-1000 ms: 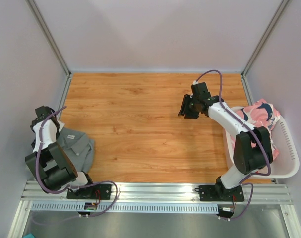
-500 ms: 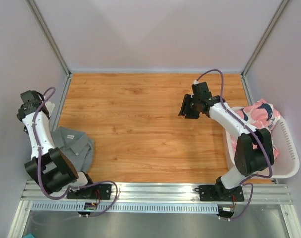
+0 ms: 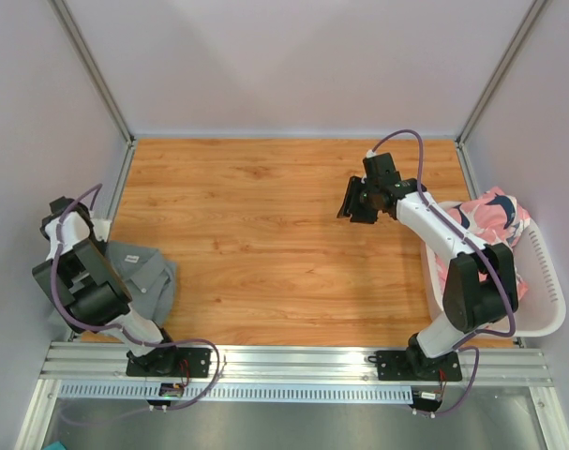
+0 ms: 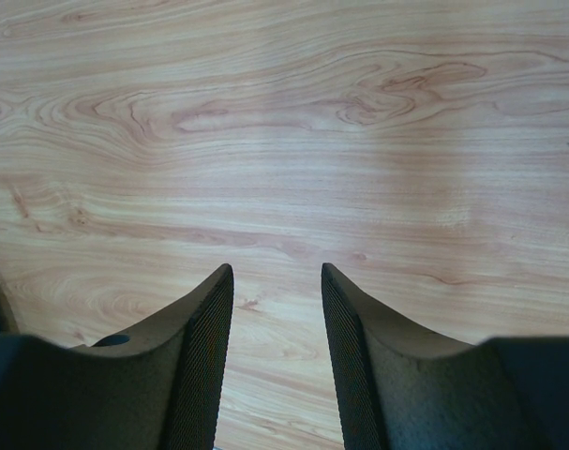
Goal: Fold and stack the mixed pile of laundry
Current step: Place the shirt at the corner of the board.
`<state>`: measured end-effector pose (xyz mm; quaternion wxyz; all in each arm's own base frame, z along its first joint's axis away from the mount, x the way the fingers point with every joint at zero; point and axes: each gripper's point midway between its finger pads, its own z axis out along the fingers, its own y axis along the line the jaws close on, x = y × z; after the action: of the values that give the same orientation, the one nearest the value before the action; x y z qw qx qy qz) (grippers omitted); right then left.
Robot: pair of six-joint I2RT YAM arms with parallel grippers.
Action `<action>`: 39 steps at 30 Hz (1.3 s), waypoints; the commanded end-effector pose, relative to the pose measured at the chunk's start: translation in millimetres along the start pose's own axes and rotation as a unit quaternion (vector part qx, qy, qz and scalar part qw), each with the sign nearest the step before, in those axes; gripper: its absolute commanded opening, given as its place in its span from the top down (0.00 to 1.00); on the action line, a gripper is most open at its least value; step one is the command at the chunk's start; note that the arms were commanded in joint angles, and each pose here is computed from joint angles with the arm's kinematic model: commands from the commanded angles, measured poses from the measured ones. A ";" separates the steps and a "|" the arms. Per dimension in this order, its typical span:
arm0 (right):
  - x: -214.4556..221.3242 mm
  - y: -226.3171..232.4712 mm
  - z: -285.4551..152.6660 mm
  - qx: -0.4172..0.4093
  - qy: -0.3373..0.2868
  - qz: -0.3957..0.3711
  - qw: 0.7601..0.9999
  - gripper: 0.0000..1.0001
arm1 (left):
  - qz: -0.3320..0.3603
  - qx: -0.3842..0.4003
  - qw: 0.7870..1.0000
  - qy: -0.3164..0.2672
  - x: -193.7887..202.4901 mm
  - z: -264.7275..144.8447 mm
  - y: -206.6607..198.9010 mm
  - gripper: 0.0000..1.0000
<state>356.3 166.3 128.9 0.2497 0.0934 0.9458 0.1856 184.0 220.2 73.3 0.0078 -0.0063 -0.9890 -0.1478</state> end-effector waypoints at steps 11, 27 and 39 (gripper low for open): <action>-20.3 3.4 -17.2 0.004 -0.041 -0.011 0.999 0.55 | -0.079 -0.022 0.997 0.002 16.7 48.7 5.4 1.00; -18.6 2.9 -24.4 0.002 -0.044 -0.011 0.999 0.55 | -0.121 -0.018 0.990 -0.071 40.2 -42.3 20.0 1.00; -12.5 0.7 -21.7 0.001 -0.036 -0.010 0.999 0.55 | -0.091 -0.060 0.994 0.014 83.1 18.0 11.5 1.00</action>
<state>355.1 158.3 138.0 0.2663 0.0950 0.9439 0.1708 94.0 216.2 62.9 0.0135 0.0738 -0.9812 -0.1779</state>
